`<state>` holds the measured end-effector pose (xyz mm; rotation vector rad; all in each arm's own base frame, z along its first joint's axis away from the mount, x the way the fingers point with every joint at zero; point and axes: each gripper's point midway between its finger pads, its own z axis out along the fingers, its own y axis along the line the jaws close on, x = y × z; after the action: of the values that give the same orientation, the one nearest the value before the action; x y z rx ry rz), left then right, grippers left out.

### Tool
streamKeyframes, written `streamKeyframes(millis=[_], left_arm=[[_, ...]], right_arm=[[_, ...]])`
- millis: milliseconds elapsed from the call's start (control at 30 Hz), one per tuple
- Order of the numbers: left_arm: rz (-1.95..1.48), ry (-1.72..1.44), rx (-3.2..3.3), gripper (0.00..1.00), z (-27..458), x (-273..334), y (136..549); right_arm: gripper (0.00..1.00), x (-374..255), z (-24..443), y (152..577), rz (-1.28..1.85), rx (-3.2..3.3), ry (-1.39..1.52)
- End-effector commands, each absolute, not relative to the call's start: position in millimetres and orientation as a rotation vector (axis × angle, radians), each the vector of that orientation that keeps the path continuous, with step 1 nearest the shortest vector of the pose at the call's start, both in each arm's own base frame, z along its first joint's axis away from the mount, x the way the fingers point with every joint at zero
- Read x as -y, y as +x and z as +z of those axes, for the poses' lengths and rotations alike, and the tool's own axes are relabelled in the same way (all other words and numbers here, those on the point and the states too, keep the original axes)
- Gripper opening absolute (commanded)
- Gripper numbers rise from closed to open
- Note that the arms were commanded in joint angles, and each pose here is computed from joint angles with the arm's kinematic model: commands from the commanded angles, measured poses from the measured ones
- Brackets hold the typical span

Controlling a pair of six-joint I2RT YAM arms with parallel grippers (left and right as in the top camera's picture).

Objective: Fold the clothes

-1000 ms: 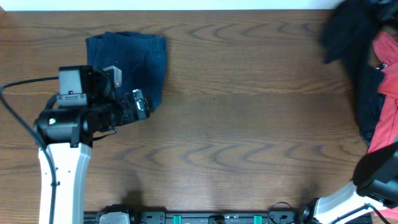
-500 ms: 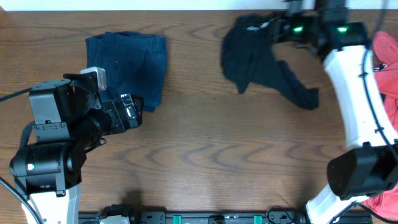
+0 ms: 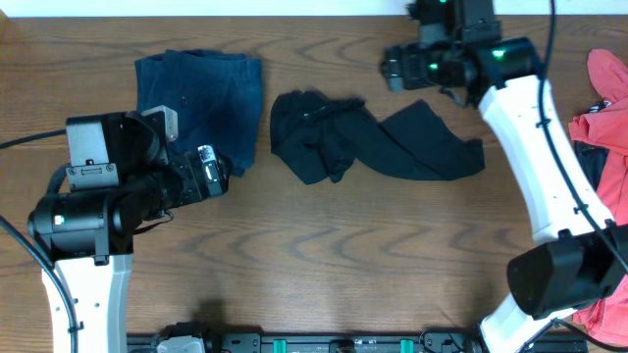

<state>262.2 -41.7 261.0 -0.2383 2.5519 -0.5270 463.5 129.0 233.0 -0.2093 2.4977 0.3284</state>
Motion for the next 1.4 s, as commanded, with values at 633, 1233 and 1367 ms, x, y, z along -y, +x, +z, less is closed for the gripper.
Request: streamKeyframes(millis=[633, 1233, 1367], left_arm=[[-0.532, -0.214, -2.552, 0.98, 263, 42, 266], [-0.531, -0.214, -2.553, 0.98, 262, 42, 266], [-0.531, -0.214, -2.553, 0.98, 262, 42, 266]], right_arm=[[0.72, -50, 5, 496, 0.508, -2.808, -0.034], [0.01, -31, 20, 514, 0.398, -2.758, -0.021], [0.01, -13, 73, 525, 0.407, -2.647, 0.012]])
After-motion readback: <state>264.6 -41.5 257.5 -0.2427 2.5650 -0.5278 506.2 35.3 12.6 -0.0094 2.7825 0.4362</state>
